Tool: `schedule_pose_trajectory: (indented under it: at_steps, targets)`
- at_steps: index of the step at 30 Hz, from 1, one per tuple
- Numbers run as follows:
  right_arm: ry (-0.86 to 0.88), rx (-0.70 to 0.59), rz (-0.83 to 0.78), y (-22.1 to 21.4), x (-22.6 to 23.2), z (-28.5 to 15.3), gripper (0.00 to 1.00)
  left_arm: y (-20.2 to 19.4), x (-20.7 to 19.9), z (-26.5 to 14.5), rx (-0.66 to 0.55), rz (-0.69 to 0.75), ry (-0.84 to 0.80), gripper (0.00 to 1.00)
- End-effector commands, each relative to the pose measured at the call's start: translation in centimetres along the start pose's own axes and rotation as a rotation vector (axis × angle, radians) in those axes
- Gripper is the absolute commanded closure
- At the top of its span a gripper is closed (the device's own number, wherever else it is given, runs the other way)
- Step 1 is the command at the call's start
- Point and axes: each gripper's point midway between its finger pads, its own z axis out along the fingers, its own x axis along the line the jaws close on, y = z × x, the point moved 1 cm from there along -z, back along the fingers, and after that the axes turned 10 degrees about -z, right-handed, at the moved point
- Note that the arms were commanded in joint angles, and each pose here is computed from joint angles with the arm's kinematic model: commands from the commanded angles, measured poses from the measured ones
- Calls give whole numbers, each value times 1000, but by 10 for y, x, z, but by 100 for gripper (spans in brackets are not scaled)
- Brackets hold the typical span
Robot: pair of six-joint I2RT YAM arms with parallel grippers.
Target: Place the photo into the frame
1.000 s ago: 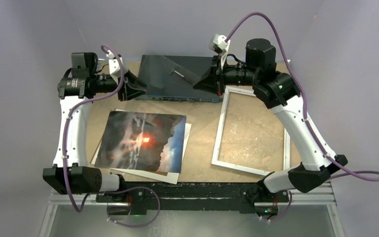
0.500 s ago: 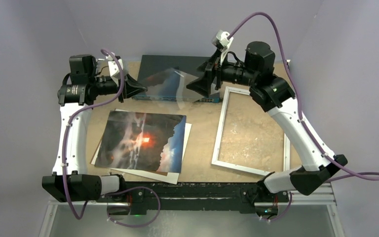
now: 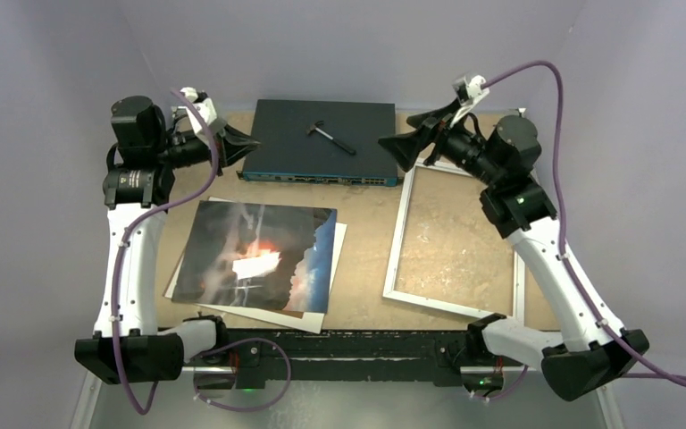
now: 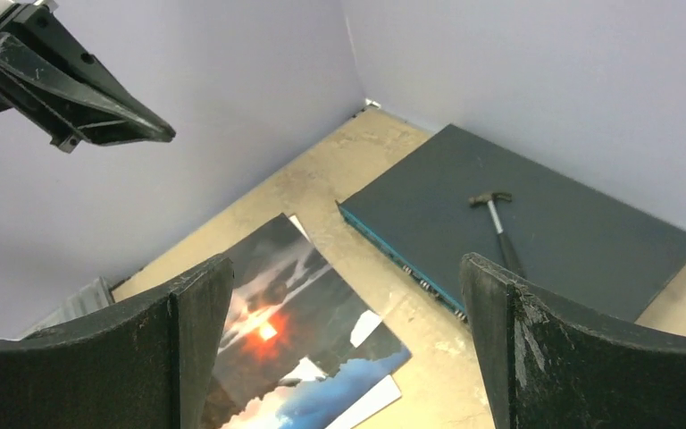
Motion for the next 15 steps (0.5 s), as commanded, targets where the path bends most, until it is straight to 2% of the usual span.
schedule_pose_trajectory:
  at_steps: [1,4,7,8,11,15]
  targets:
    - [29,-53,75,-15,2,8,1,-35,21,-3,90,10,100,100]
    - [70,5,109,-51,5,16,1,-76,42,-10,231,32,171,100]
    - [33,169,221,-110,10,29,1,-121,71,-23,392,10,296,100]
    - [28,220,236,-132,26,36,1,-136,84,-31,444,2,353,100]
    - [-12,339,319,-191,45,46,1,-177,121,-66,539,-71,495,100]
    - [24,361,423,-224,64,57,1,-223,164,-128,632,-218,690,94]
